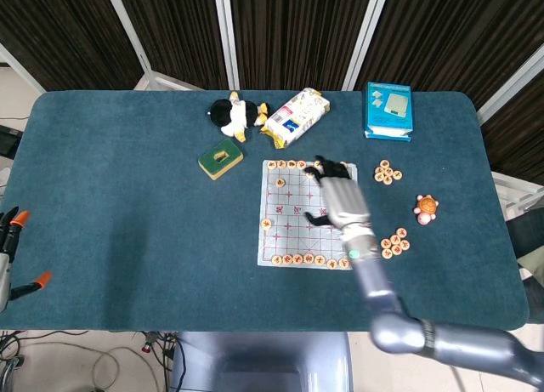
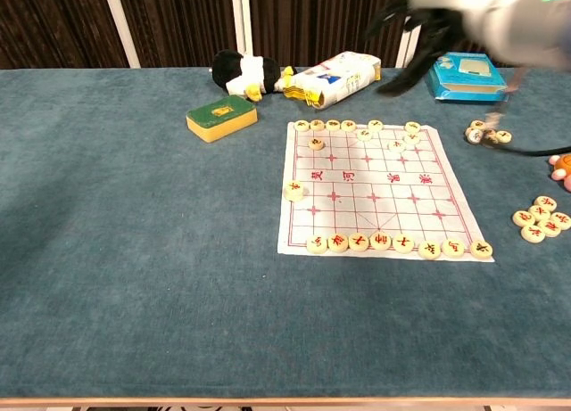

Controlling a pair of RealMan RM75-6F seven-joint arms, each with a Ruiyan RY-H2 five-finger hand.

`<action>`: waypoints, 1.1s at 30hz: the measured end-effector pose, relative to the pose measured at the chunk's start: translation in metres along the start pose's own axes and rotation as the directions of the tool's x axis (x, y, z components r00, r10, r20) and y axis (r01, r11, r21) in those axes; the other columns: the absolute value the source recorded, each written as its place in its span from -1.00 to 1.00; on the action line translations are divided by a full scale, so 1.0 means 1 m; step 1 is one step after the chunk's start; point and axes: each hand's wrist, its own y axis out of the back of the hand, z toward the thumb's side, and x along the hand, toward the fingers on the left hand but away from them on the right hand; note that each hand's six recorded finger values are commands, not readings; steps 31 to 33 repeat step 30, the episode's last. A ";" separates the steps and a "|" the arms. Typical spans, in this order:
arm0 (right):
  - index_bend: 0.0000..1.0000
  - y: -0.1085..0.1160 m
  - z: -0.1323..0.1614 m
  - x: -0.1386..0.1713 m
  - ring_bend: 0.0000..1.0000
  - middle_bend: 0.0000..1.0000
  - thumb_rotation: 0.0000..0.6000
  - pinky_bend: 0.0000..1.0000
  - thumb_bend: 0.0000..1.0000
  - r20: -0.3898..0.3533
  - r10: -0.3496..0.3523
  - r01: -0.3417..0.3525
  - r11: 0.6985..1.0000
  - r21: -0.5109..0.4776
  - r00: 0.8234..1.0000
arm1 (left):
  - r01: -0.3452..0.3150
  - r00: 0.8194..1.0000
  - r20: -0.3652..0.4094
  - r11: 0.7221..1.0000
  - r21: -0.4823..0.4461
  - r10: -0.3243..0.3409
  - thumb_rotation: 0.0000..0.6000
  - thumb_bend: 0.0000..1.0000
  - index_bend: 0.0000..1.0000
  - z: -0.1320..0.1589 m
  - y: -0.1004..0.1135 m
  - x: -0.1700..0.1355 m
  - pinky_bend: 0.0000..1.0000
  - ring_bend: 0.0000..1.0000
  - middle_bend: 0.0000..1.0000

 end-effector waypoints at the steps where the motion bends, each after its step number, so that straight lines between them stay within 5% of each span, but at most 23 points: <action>1: -0.65 0.007 -0.010 0.007 -0.99 -1.00 1.00 -0.95 -0.33 -0.009 -0.018 0.018 1.000 0.020 1.000 | -0.003 1.000 -0.001 1.000 -0.001 0.003 1.00 -0.90 -1.00 0.000 0.000 0.000 -0.90 -1.00 -1.00; 12: -0.68 0.013 -0.096 0.110 -1.00 -1.00 1.00 -0.95 -0.33 -0.102 -0.169 0.189 0.950 0.250 0.980 | -0.022 1.000 -0.007 1.000 -0.014 0.022 1.00 -0.90 -1.00 -0.004 0.003 0.002 -0.90 -1.00 -1.00; 22: -0.73 -0.004 -0.183 0.226 -1.00 -1.00 1.00 -0.95 -0.33 0.010 -0.256 0.226 0.871 0.436 0.967 | -0.011 1.000 -0.022 1.000 -0.020 0.010 1.00 -0.90 -1.00 -0.008 0.001 0.006 -0.90 -1.00 -1.00; 33: -0.80 0.003 -0.203 0.237 -1.00 -1.00 1.00 -0.95 -0.33 0.077 -0.299 0.239 0.869 0.432 0.951 | -0.004 1.000 -0.015 1.000 -0.012 0.004 1.00 -0.90 -1.00 -0.005 -0.001 0.005 -0.90 -1.00 -1.00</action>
